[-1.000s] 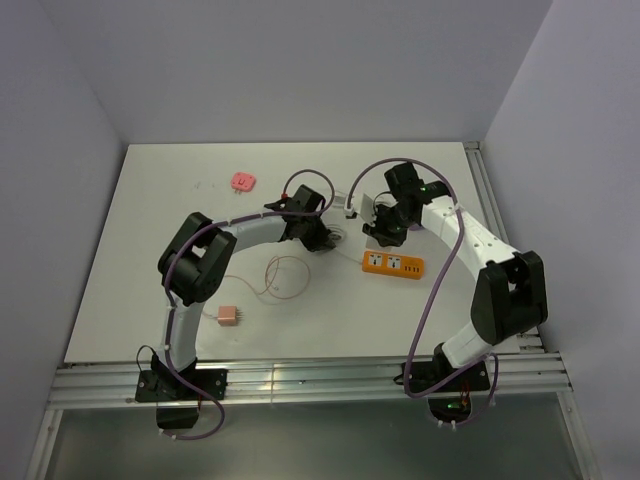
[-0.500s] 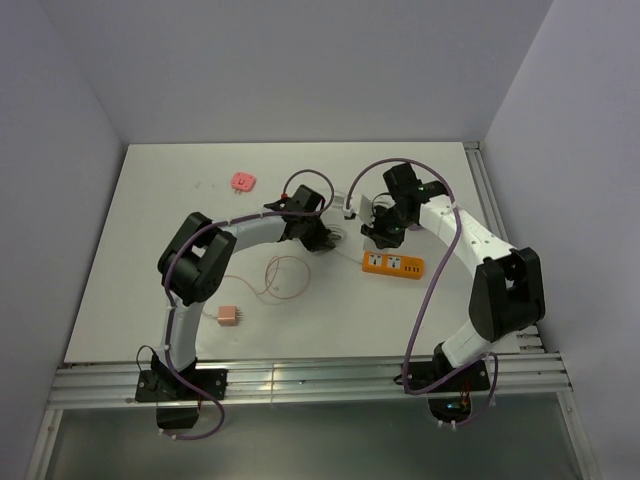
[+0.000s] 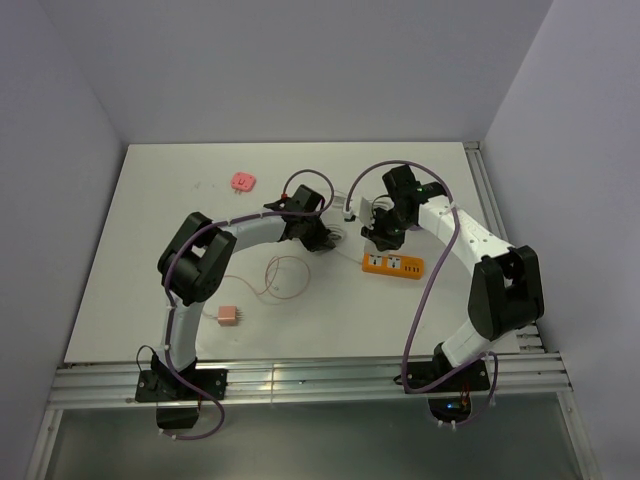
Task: Insert the plug
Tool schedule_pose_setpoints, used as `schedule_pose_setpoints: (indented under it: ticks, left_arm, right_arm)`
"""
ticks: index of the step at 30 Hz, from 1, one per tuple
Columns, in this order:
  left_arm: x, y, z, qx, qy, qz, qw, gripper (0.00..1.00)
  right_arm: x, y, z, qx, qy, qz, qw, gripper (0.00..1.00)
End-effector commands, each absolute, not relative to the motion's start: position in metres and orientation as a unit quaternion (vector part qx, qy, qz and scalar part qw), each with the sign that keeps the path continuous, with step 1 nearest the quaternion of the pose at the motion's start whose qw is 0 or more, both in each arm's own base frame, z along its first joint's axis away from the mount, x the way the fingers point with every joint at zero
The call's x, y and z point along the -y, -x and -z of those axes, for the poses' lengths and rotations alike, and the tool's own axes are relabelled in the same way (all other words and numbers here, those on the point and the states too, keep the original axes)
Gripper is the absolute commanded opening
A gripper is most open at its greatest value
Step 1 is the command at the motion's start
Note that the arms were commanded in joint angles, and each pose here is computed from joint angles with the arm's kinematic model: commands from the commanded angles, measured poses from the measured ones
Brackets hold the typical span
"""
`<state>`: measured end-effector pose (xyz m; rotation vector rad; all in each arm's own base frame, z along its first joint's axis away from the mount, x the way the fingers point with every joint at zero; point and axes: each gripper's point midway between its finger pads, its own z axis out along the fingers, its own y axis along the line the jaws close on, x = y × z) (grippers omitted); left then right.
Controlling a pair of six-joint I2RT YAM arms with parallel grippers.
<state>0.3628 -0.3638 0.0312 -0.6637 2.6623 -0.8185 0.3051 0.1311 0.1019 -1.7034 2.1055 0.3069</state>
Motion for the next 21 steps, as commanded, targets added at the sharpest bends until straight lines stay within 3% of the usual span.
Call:
schedule_pose_setpoints:
  ticks: [1,21]
  left_arm:
    - [0.351,-0.364,-0.035,-0.923,0.227,0.272,0.15,0.0]
    - [0.351,-0.362,-0.033,-0.923,0.228,0.274,0.144,0.0]
  right_arm:
    - [-0.132,-0.305,-0.099,-0.754,0.615,-0.105,0.204,0.0]
    - [-0.134,-0.307,-0.088,-0.757,0.616,-0.109,0.189,0.0]
